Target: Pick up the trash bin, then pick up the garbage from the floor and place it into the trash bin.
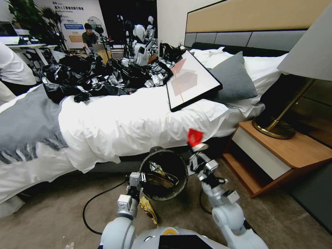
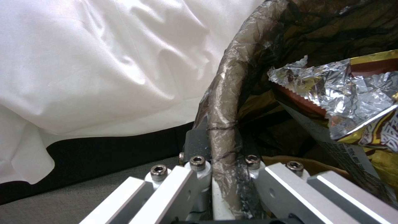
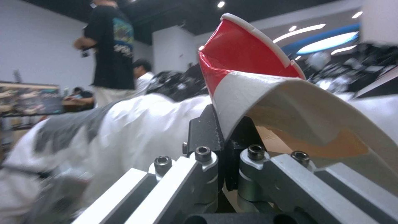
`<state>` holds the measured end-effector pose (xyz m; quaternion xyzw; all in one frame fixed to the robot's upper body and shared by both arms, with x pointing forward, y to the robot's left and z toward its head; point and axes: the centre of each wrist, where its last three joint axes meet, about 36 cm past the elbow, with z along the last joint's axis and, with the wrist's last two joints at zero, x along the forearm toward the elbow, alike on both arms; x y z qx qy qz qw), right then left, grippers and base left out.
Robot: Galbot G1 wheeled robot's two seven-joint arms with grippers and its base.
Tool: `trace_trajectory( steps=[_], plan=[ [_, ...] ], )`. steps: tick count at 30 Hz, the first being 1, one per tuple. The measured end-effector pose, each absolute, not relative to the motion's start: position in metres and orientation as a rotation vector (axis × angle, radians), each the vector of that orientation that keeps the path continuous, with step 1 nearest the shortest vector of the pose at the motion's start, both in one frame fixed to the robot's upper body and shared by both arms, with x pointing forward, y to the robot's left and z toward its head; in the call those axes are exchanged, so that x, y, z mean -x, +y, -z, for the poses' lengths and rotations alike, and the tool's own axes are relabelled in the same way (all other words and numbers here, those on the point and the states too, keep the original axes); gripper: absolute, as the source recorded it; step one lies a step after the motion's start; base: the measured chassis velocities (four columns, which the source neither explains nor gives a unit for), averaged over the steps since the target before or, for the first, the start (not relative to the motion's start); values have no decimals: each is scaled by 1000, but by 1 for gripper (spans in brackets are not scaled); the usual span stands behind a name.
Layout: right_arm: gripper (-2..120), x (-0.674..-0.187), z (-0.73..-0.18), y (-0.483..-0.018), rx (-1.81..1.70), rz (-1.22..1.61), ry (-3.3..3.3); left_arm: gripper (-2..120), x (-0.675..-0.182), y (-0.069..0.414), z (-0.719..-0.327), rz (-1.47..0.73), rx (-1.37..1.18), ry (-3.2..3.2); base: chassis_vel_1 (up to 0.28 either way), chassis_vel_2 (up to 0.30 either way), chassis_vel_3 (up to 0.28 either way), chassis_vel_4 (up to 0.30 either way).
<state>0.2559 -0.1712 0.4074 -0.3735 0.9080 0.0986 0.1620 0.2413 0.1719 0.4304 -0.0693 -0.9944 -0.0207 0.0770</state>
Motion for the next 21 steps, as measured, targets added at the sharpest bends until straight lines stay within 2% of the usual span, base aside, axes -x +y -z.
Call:
trace_trajectory(
  steps=[7, 21],
  plan=[
    [0, -240, -386, -166, 1231, -241, 2616, 0, -242, 171, -430, 55, 211, -2979, 0, 0, 0, 0],
    [0, -237, -358, -159, 1259, -226, 2652, 0, -243, 167, -430, 46, 220, -2979, 0, 0, 0, 0]
  ],
)
